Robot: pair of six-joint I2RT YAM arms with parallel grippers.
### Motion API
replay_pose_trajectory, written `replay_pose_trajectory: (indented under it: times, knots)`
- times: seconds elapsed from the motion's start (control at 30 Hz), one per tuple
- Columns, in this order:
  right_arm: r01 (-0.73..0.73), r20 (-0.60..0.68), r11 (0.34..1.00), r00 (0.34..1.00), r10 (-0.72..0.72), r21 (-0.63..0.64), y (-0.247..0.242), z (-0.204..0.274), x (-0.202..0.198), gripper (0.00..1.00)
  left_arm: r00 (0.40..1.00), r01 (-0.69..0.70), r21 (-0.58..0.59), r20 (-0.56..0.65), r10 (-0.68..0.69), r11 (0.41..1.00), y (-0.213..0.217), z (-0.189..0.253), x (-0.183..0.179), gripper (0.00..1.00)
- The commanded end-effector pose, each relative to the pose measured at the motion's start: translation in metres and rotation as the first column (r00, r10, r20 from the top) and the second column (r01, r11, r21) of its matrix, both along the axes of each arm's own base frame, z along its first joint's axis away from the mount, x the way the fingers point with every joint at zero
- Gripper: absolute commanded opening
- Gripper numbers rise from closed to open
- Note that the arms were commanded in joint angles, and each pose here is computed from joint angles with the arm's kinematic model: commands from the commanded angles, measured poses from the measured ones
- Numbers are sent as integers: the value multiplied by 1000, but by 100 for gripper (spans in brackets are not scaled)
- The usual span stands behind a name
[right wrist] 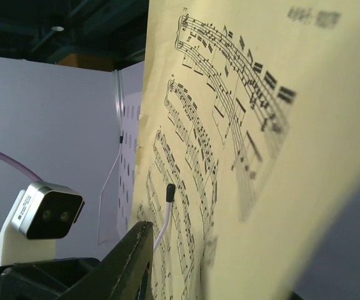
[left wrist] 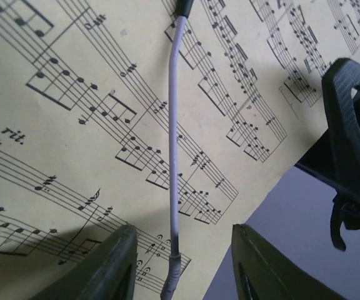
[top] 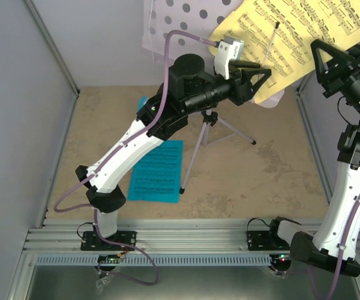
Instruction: Pack up the instrument practice props
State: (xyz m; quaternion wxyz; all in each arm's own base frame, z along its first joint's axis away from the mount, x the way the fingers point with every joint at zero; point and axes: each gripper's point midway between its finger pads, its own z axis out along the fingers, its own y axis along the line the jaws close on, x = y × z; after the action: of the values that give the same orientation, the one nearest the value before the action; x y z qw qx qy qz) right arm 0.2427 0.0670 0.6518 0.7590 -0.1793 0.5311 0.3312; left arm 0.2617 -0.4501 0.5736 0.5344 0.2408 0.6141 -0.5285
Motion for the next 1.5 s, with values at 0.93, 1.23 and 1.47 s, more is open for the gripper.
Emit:
replay_pose_trajectory:
  times: [0.93, 1.23, 1.47]
  knots:
    - [492, -99, 863, 870, -482, 119, -71, -2, 7, 0, 969, 66, -53, 242, -52, 996, -15, 11, -10, 0]
    - [631, 20, 593, 676, -736, 499, -112, 25, -117, 0, 977, 18, -42, 212, -9, 999, -12, 7, -2, 0]
    - [439, 281, 724, 715, -640, 532, -69, 51, -186, 1, 981, -20, -52, 193, 29, 998, -5, 8, 3, 31]
